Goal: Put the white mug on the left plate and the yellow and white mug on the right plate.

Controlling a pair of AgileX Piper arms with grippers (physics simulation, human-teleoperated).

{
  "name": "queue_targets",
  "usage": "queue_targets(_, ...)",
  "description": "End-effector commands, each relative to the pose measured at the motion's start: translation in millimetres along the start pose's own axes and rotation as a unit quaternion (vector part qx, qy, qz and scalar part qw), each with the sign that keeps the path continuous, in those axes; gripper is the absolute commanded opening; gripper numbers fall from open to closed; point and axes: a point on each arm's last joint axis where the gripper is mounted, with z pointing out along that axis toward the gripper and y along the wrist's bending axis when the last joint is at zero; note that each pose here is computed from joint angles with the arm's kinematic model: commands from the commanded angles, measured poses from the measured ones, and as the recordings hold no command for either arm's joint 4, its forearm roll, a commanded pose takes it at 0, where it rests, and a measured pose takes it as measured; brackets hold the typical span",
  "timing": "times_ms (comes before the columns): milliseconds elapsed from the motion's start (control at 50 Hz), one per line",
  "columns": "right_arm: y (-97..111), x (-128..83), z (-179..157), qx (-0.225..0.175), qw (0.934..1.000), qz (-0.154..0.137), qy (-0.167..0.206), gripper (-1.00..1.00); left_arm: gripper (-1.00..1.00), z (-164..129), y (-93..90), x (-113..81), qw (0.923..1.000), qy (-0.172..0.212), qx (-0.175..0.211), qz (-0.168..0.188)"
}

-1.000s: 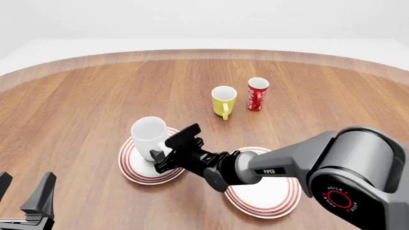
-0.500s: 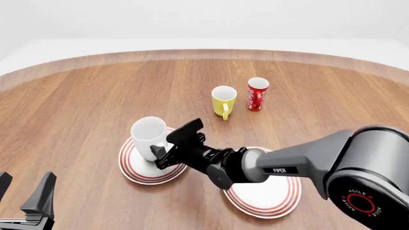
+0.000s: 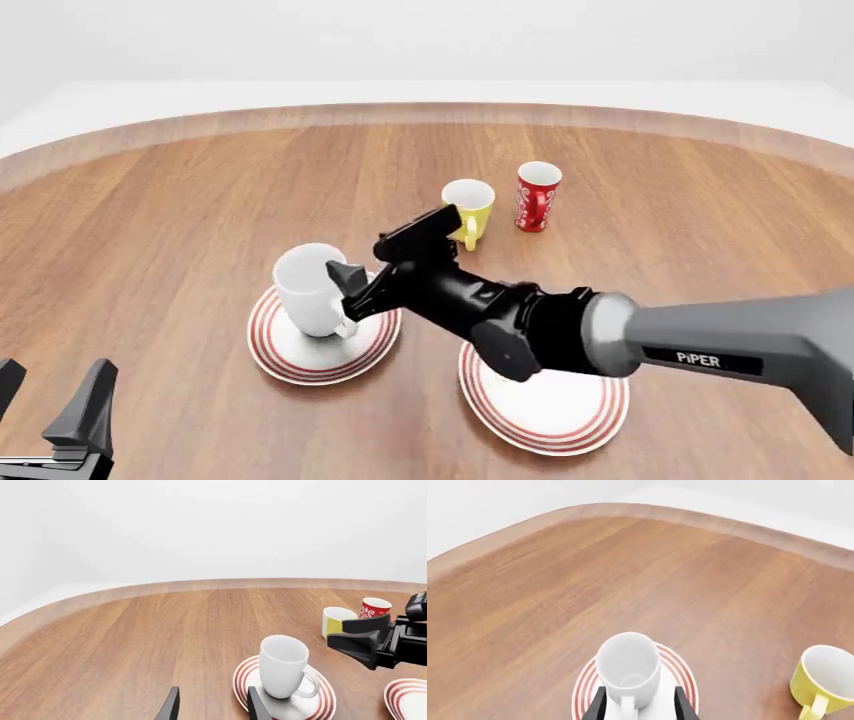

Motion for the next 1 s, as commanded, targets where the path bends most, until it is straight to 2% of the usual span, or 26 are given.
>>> queue_targets(20,-10.6,-28.1,-28.7,0.014,0.9992,-0.006,-0.037,1.0,1.0,0.0,0.0,0.0,1.0,0.0,0.0,0.0)
queue_targets(160,-23.2,-45.3,-47.0,0.032,0.9973,-0.011,-0.064,1.0,1.0,0.0,0.0,0.0,1.0,0.0,0.0,0.0)
queue_targets(420,-55.8,-75.0,-86.2,0.085,0.9894,-0.012,-0.117,1.0,1.0,0.0,0.0,0.0,1.0,0.0,0.0,0.0)
queue_targets(680,-85.1,-84.2,-106.7,0.133,0.9808,-0.007,-0.142,1.0,1.0,0.0,0.0,0.0,1.0,0.0,0.0,0.0)
queue_targets(760,-89.3,-84.9,-108.7,0.14,0.9795,-0.006,-0.144,1.0,1.0,0.0,0.0,0.0,1.0,0.0,0.0,0.0)
queue_targets(880,-108.5,-86.3,-115.7,0.171,0.9737,-0.002,-0.151,1.0,1.0,0.0,0.0,0.0,1.0,0.0,0.0,0.0)
queue_targets(1000,-116.5,-86.1,-116.3,0.182,0.9718,0.001,-0.15,1.0,1.0,0.0,0.0,0.0,1.0,0.0,0.0,0.0)
